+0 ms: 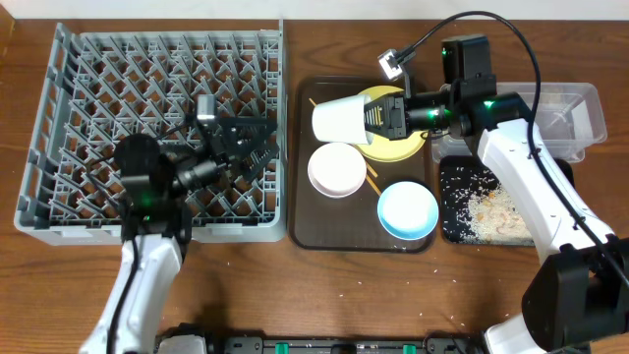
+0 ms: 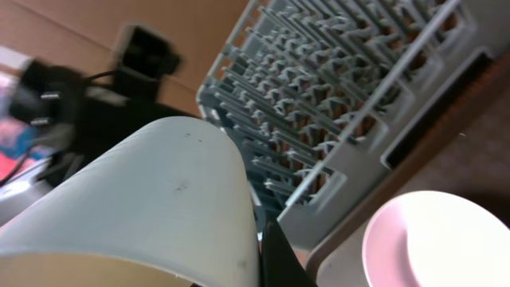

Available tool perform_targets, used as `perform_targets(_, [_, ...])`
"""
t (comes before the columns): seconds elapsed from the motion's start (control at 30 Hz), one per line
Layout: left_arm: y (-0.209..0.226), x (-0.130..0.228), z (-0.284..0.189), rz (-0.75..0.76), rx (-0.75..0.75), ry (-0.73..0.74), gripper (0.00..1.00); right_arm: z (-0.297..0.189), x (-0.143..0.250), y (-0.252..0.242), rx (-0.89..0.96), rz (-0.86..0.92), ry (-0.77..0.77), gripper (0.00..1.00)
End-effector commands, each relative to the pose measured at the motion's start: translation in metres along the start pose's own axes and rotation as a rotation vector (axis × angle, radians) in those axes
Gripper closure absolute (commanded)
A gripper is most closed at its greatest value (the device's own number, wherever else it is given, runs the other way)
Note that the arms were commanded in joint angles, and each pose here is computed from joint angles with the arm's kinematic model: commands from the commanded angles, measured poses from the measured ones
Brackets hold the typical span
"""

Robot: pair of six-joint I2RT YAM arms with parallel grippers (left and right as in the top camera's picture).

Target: Sort waste into correct bins and load items into the dishwasher

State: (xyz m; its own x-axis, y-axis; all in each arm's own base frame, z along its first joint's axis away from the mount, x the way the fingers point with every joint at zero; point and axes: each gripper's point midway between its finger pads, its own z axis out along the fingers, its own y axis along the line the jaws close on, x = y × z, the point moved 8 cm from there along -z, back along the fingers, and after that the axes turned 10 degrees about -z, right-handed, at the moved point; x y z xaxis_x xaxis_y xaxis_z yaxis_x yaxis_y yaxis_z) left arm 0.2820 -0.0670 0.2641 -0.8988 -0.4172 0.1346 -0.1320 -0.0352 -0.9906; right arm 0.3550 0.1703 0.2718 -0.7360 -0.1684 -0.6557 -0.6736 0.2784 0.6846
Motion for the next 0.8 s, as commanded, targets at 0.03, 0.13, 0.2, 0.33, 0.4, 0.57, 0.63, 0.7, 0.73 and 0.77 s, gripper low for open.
perform_targets(0.03, [0.007, 0.012, 0.015, -0.015, -0.017, 0.186, 0.11, -0.005, -0.003, 0.011, -0.09, -0.061, -0.015, 0.99])
perform_targets(0.13, [0.001, 0.021, 0.023, 0.034, -0.002, 0.235, 0.11, -0.003, -0.003, 0.012, -0.093, -0.074, -0.011, 0.99])
perform_targets(0.2, [-0.005, 0.025, 0.025, 0.071, 0.016, 0.256, 0.11, 0.0, -0.002, 0.014, -0.098, -0.084, -0.007, 0.99])
perform_targets(0.33, [-0.015, 0.031, 0.026, 0.114, 0.046, 0.272, 0.11, 0.005, -0.001, 0.018, -0.111, -0.09, 0.006, 0.99])
perform_targets(0.4, [-0.016, 0.031, 0.026, 0.113, 0.046, 0.272, 0.11, 0.007, 0.0, 0.019, -0.117, -0.095, 0.01, 0.99])
perform_targets(0.57, [-0.016, 0.03, 0.026, 0.114, 0.047, 0.27, 0.11, 0.016, 0.001, 0.027, -0.15, -0.113, 0.025, 0.99])
perform_targets(0.63, [-0.016, 0.03, 0.026, 0.114, 0.047, 0.27, 0.11, 0.023, 0.003, 0.032, -0.165, -0.128, 0.04, 0.99])
perform_targets(0.7, [-0.016, 0.03, 0.026, 0.114, 0.047, 0.27, 0.11, 0.029, 0.005, 0.037, -0.181, -0.146, 0.052, 0.99])
perform_targets(0.73, [-0.016, 0.03, 0.026, 0.114, 0.047, 0.27, 0.11, 0.032, 0.005, 0.039, -0.188, -0.154, 0.056, 0.99])
perform_targets(0.77, [-0.016, 0.031, 0.026, 0.114, 0.047, 0.271, 0.11, 0.035, 0.005, 0.041, -0.194, -0.162, 0.059, 0.99])
